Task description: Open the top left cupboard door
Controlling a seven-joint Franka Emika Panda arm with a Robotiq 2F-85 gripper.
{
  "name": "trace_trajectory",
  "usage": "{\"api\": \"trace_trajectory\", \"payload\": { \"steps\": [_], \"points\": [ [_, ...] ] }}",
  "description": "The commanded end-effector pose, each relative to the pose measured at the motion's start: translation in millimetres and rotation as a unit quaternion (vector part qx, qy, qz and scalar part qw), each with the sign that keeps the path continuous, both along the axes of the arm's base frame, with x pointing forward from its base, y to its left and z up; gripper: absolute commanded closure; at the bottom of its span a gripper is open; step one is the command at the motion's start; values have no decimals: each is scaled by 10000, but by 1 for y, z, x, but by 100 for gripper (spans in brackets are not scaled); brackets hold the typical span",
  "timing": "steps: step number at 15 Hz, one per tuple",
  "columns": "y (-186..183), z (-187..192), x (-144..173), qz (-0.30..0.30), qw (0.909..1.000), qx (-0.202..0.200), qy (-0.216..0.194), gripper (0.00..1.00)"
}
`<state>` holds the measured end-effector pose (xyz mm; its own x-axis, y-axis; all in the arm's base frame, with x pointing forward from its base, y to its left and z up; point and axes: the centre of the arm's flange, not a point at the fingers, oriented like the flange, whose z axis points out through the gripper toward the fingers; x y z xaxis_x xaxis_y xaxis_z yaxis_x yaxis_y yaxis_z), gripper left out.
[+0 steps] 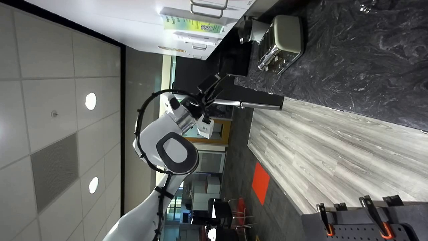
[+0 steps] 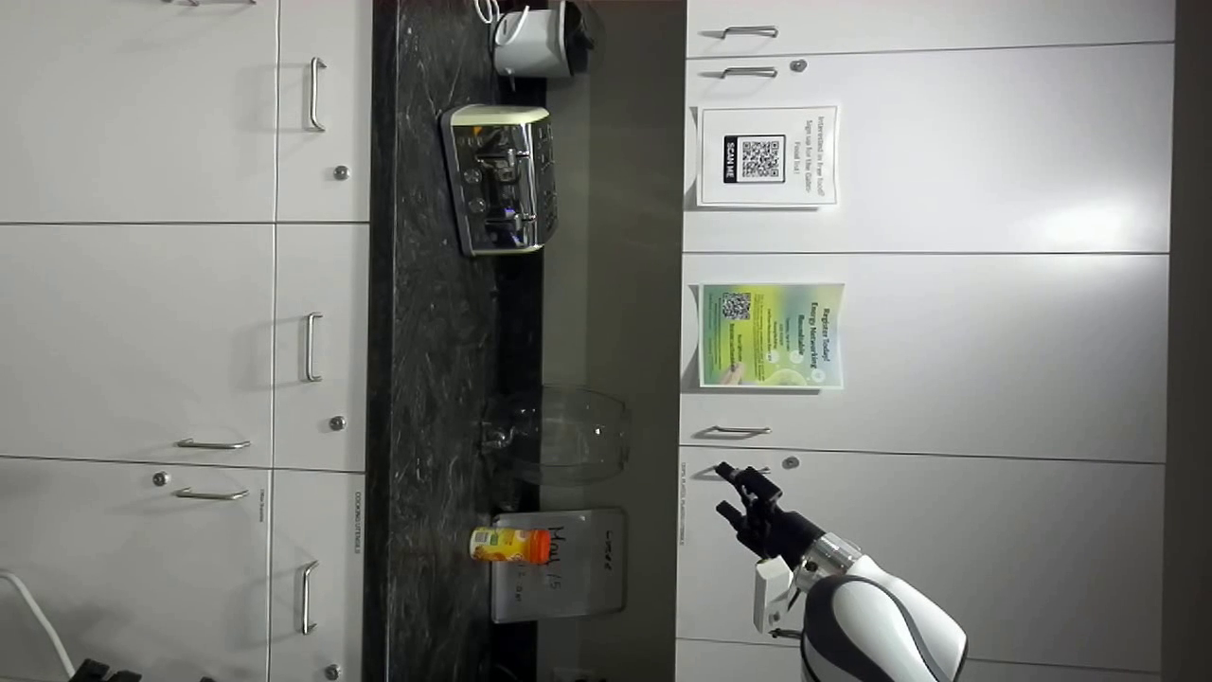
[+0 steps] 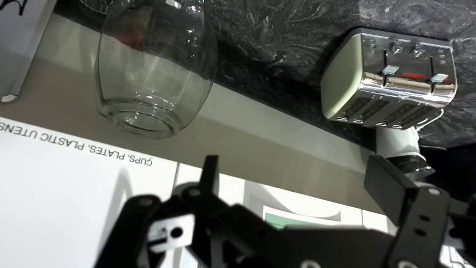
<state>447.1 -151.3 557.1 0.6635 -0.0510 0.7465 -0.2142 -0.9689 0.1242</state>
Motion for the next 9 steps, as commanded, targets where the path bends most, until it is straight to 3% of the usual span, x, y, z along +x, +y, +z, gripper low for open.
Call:
{"api": "trace_trajectory", "payload": {
  "steps": [1,9],
  "points": [
    [0,0,0,-2,10000,0,0,0],
    [-28,25,46,-225,9940,49,-1065,0]
  ]
}}
